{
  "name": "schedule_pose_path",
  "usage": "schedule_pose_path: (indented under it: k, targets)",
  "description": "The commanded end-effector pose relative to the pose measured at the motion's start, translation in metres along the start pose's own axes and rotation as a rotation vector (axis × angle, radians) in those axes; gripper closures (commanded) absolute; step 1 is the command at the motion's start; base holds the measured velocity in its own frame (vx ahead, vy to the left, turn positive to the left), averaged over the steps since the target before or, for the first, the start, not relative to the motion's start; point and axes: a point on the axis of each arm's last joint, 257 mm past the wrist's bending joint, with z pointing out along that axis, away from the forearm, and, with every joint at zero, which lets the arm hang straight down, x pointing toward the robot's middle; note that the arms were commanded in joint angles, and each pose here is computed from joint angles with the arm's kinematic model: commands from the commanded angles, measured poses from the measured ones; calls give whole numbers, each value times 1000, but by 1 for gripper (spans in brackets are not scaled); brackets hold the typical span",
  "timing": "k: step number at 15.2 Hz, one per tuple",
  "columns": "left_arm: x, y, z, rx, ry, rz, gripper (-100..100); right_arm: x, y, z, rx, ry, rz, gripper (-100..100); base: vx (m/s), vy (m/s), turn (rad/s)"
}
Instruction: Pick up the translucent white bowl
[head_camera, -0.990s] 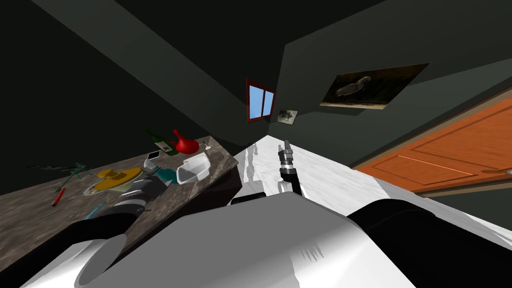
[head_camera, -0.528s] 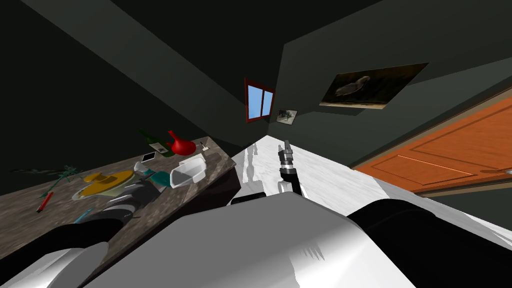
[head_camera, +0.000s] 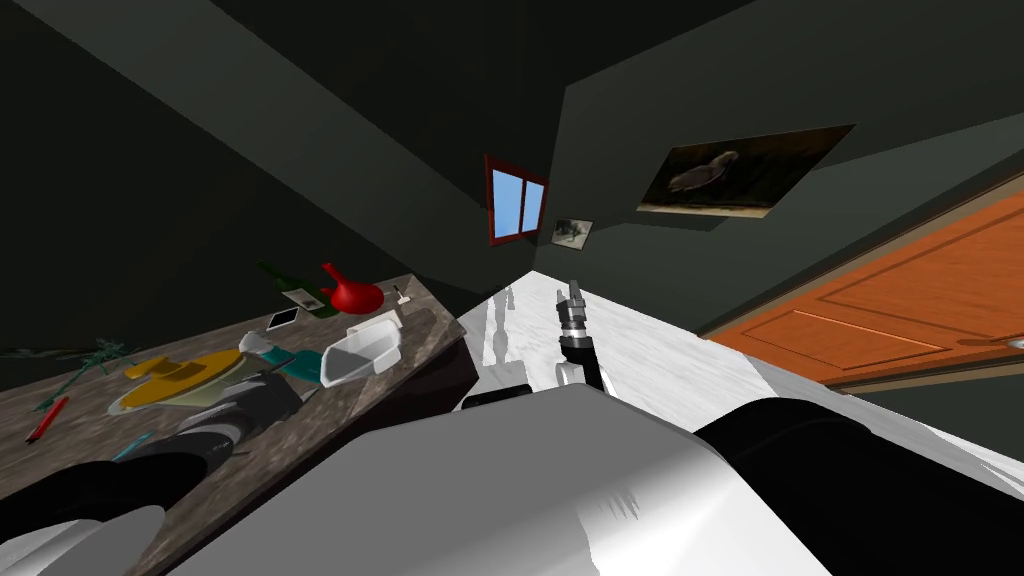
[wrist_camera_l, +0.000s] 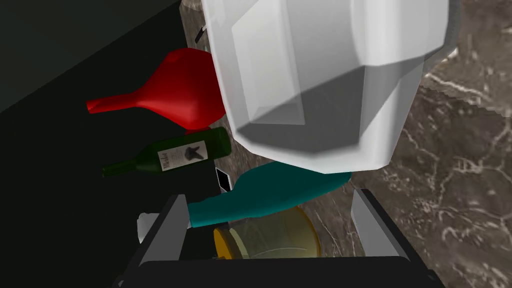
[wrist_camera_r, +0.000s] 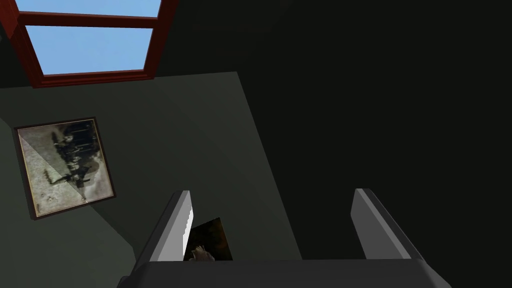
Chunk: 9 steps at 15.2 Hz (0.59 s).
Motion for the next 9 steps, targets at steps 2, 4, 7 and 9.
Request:
schedule_pose_path:
  k: [2,4,7,9]
  targets:
    - [-7,10,-3,-50,-17,-16,-100,0,0,0,0,0,0,0,34,-48,-14]
    - [-17,15,-8,-92,-33,-37,-100,0,0,0,0,0,0,0,48,-64,-23]
    - [-26,23,-13,-142,-50,-59,-100,0,0,0,0,0,0,0,45,-51,-17]
    - [-33,25,-18,-172,-62,-80,-100,0,0,0,0,0,0,0,42,-44,-16]
